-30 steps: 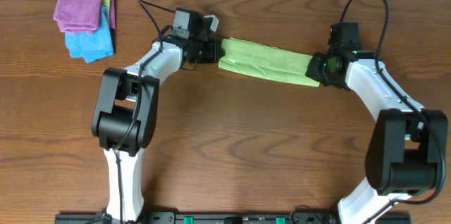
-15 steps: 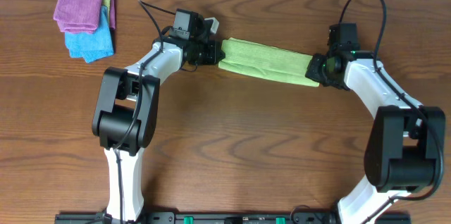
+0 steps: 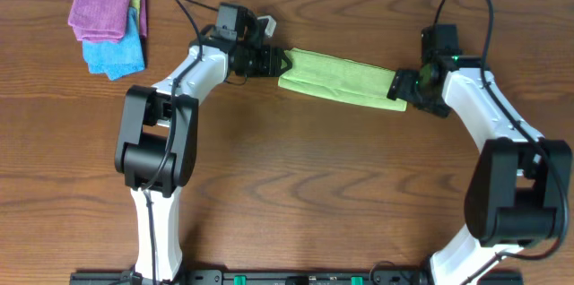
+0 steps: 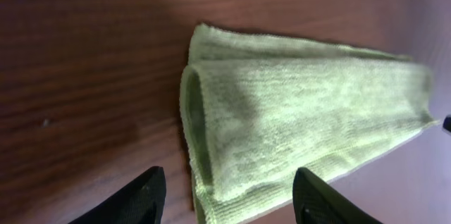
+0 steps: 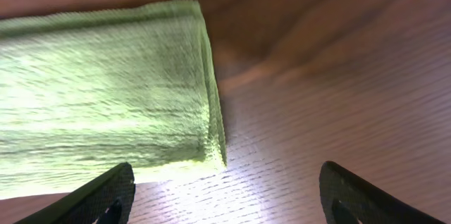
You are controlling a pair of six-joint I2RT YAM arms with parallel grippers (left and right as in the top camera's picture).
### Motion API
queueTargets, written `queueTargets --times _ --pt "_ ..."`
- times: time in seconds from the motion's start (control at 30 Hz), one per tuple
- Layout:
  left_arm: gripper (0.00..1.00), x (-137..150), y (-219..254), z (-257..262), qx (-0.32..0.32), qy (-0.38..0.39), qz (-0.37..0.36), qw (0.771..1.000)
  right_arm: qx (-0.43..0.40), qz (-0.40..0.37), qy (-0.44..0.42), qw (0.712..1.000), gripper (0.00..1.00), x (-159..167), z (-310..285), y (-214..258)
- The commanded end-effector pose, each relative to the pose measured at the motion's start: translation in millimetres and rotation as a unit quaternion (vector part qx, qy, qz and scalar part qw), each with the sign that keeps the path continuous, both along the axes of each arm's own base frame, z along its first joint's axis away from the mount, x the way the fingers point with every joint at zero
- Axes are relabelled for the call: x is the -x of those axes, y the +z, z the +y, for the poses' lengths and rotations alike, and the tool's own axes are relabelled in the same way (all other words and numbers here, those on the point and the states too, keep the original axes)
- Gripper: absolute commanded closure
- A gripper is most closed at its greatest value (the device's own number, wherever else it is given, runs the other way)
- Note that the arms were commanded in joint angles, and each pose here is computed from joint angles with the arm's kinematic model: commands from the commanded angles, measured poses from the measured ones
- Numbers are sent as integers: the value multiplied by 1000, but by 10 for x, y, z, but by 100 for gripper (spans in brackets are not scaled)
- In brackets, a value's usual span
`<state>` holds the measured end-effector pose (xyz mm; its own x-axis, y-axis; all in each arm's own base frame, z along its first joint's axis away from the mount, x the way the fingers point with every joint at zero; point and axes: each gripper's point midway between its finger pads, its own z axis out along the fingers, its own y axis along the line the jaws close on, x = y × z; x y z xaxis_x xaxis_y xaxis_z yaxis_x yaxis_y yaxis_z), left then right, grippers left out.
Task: Fold the cloth
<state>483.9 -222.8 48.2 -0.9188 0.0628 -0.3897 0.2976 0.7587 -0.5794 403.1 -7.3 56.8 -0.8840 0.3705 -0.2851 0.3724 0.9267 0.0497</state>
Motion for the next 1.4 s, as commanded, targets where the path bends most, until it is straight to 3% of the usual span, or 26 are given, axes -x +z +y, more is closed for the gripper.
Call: queueTargets --times 0.0,0.03,0.07,0.1,0.13,0.23,0.37,0.53,0.7,0.97,1.2,1.37 --pt "42 -178 551 -35 2 -35 -69 997 25 -66 13 997 17 -173 -54 616" --pt "46 -199 719 -52 0 -43 -81 996 25 -78 13 997 25 -190 -54 754" --pt "56 -210 848 -76 -1 -50 -92 994 25 -89 13 996 61 -204 -54 873" --pt "77 -229 1021 -107 -2 -59 -110 992 25 -104 13 994 98 -215 -48 1022" --pt "94 -258 1114 -115 -8 -58 -121 991 24 -118 13 993 98 -226 -39 1131" --pt "94 -398 1181 -106 -64 -31 -157 985 29 -138 16 990 98 -255 -12 1244" --pt "94 -448 865 -110 -145 -8 -157 977 29 -101 24 994 99 -262 48 954" --pt "94 -366 377 -222 -155 -25 -126 980 27 -49 27 998 99 -242 106 574" --pt "95 -304 -120 -204 -167 -25 -74 983 34 -44 24 998 99 -236 73 548" --pt "94 -174 -481 -225 -158 -21 -17 987 48 -52 18 997 98 -268 17 569" --pt "94 -176 -389 -320 -127 -29 -19 991 52 -54 16 997 98 -279 3 576" --pt "94 -356 33 -306 -119 -13 -62 991 52 -50 17 997 99 -258 3 567"
